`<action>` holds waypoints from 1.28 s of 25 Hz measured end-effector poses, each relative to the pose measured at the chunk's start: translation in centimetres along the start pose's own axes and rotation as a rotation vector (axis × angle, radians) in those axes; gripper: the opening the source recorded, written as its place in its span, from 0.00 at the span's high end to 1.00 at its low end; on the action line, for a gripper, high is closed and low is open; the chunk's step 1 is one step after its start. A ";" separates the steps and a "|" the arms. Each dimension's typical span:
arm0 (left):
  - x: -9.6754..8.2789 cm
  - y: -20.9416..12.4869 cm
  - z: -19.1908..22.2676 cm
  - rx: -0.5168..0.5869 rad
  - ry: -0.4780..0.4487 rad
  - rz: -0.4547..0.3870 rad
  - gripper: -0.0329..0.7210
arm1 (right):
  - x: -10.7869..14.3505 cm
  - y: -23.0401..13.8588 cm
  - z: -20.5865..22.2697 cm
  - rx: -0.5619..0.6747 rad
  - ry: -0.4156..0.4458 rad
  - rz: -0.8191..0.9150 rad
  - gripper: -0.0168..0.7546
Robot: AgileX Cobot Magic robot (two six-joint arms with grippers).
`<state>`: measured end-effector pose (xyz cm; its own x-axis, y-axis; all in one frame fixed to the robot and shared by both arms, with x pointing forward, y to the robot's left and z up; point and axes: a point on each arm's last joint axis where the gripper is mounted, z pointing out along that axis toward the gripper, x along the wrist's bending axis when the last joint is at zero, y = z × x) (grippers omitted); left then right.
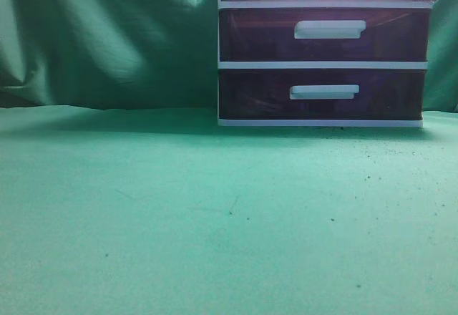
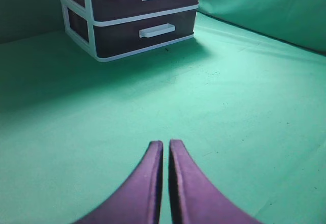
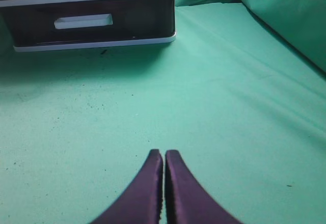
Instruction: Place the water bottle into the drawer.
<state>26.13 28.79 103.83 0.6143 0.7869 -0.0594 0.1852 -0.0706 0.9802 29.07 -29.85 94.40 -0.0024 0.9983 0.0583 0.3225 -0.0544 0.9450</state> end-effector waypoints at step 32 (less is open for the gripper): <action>3.3 -8.1 3.3 0.031 0.612 -0.162 0.96 | 0.0 0.0 0.0 -0.001 0.000 0.002 0.98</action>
<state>29.15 29.92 95.05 0.0283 0.9965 -0.0789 0.2668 0.0685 0.9613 29.08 -29.85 94.36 -0.0019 0.9982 0.0604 0.3219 -0.0565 0.9451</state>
